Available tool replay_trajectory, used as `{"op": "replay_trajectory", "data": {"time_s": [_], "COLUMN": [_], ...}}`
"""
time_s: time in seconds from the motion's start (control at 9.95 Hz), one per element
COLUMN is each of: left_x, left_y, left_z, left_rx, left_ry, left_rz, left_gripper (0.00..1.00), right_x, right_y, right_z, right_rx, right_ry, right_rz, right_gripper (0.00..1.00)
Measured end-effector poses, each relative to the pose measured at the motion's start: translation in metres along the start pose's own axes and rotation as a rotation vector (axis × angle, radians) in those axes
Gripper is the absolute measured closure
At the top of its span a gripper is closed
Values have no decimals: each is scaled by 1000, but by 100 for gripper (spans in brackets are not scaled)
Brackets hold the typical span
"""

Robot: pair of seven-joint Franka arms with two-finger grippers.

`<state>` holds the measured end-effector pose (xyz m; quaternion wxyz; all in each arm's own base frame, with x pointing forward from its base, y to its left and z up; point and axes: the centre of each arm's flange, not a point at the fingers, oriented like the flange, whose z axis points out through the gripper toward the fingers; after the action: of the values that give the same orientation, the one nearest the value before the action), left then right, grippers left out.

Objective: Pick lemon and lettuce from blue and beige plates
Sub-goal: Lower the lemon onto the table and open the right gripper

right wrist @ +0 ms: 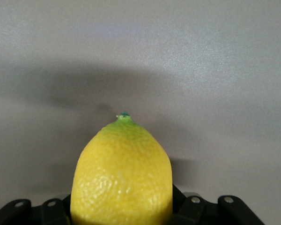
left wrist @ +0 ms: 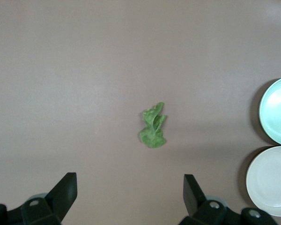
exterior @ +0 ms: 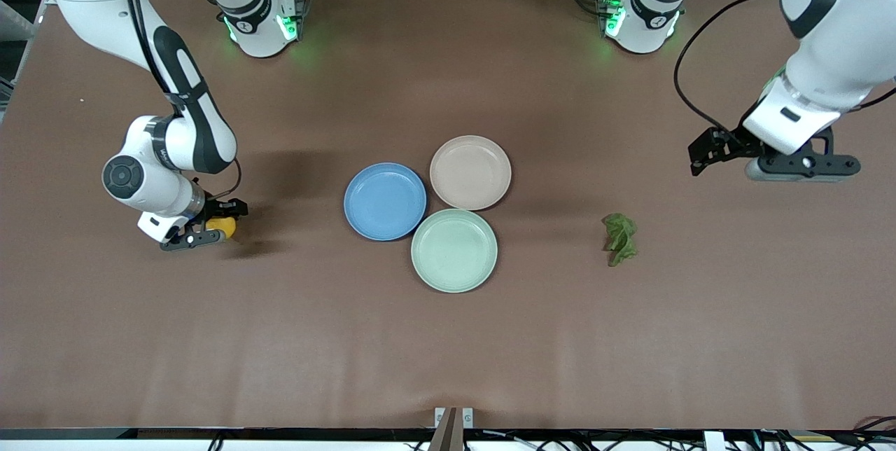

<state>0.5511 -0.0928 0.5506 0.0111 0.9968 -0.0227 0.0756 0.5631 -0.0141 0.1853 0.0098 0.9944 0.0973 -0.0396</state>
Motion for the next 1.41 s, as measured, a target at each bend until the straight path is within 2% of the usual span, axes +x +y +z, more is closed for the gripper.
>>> {"op": "replay_trajectory", "data": {"time_s": [0.2, 0.4, 0.5, 0.7, 1.0, 1.31, 1.41], "left_x": [-7, -5, -1, 6, 19, 34, 35], "left_y": [-1, -1, -2, -1, 0, 0, 0], "left_z": [-13, -25, -36, -48, -57, -63, -64], "left_rx": [2, 0, -2, -5, -5, -5, -5], "left_ry": [-11, 9, 32, 58, 45, 24, 25], "left_rz": [1, 19, 20, 20, 20, 18, 18], "left_gripper": [0, 0, 0, 0, 0, 0, 0], "right_x": [0, 0, 2, 5, 9, 29, 40], "right_y": [0, 1, 1, 1, 2, 1, 2], "right_z": [9, 11, 9, 6, 2, -27, -44], "right_rx": [-5, -7, -8, -9, 18, 85, 92], "right_ry": [0, 1, 7, 13, 26, -33, -29], "right_rz": [0, 0, 0, 0, 39, 65, 61], "right_gripper": [44, 43, 32, 2, 0, 0, 0]}}
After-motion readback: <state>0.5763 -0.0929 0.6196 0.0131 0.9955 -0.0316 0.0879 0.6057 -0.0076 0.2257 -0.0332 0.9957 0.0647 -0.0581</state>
